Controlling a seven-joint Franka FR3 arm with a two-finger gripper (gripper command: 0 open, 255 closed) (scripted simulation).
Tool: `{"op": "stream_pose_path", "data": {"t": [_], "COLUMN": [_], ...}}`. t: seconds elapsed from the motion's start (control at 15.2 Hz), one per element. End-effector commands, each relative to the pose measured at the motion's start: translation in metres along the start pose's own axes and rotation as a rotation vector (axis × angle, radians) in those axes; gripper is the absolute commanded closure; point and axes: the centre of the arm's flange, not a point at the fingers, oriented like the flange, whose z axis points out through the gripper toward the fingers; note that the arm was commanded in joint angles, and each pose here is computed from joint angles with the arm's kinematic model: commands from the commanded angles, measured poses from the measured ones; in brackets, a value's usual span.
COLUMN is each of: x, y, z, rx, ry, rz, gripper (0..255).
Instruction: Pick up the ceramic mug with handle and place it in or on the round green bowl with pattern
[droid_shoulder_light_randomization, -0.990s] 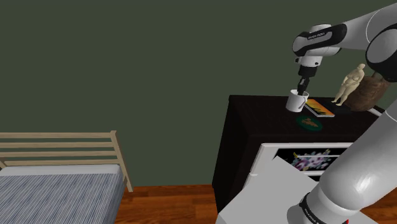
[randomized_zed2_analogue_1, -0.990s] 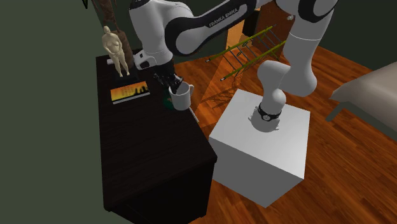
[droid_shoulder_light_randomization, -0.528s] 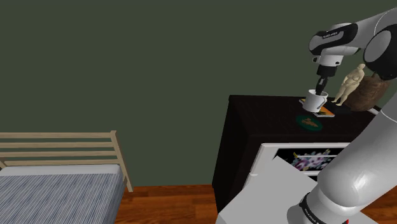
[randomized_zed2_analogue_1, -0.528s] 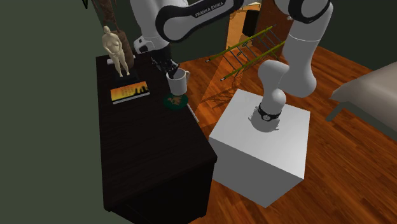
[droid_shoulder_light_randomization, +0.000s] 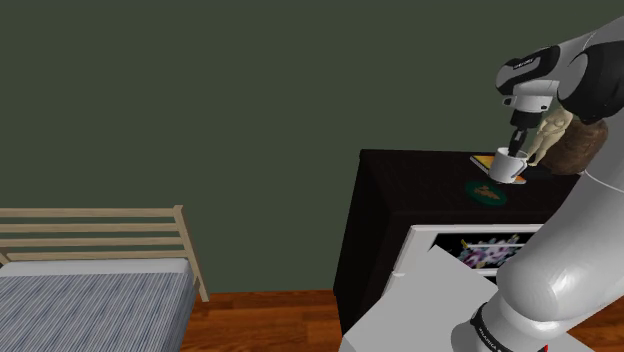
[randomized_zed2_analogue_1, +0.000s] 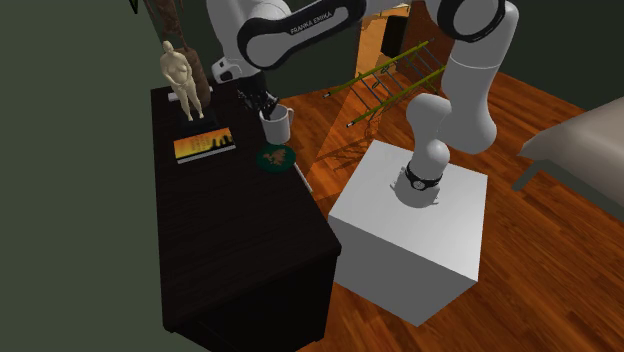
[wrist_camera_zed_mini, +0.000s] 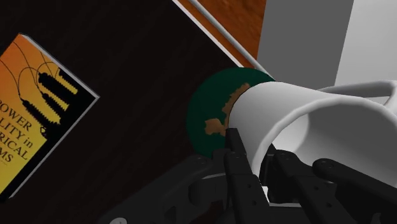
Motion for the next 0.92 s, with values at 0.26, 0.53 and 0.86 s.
{"op": "stream_pose_path", "data": {"t": [0.26, 0.53, 0.86], "x": [0.004, 0.008, 0.010], "y": [0.001, 0.003, 0.004], "z": [0.031, 0.051, 0.067], "rx": [-0.001, -0.001, -0.001], "ry": [0.000, 0.000, 0.000], "rz": [0.000, 0.000, 0.000], "gripper": [255, 255, 255]}}
